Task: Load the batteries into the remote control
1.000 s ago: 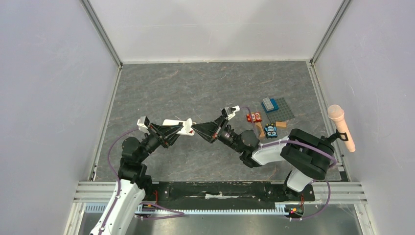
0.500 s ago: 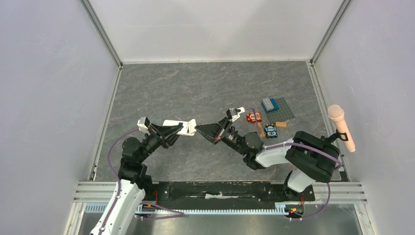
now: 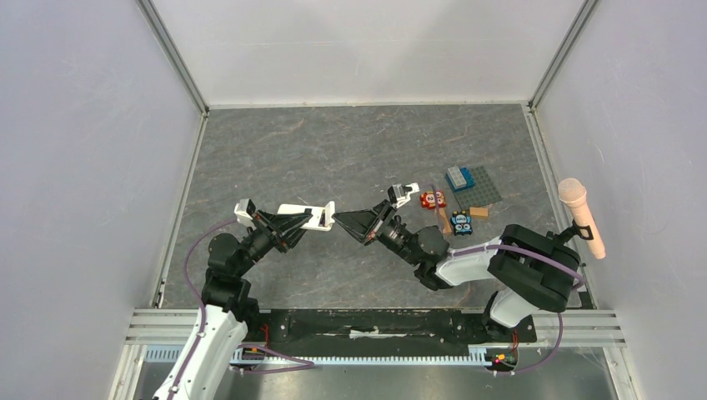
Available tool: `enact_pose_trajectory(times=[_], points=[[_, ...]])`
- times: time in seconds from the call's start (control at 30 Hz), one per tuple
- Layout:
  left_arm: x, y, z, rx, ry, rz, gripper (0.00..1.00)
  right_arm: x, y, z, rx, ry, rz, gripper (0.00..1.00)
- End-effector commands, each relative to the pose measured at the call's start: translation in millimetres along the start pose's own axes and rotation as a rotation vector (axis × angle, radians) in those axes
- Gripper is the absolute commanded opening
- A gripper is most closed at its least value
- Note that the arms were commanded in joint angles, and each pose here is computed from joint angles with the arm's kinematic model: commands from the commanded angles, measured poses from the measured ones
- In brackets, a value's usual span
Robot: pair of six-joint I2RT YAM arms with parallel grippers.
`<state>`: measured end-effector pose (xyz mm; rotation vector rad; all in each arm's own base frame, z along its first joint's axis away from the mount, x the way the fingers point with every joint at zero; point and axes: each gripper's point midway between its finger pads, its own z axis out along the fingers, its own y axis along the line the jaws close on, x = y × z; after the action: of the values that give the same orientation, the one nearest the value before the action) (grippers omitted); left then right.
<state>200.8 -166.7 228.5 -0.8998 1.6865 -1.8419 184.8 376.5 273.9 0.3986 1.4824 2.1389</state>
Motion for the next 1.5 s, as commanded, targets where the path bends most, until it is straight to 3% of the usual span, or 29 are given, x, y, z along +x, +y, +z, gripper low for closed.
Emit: enact_pose_trajectory(times=[0.0,0.9,1.47], points=[[4.0,-21.7,-1.5,0.067,0.016,0.004,0.02,-12.8,86.5,-19.5,-0.341,-0.073,0.008,0.00],[5.7,-27.6,-0.9,0.089,0.029,0.017,0.02,-12.2,42.2,-22.4,-0.138,-0.120,0.179,0.03],[8.2,-29.1,-2.0,0.098,0.041,0.021,0.02,-3.3,24.9,-18.7,-0.065,-0.109,0.242,0.12]])
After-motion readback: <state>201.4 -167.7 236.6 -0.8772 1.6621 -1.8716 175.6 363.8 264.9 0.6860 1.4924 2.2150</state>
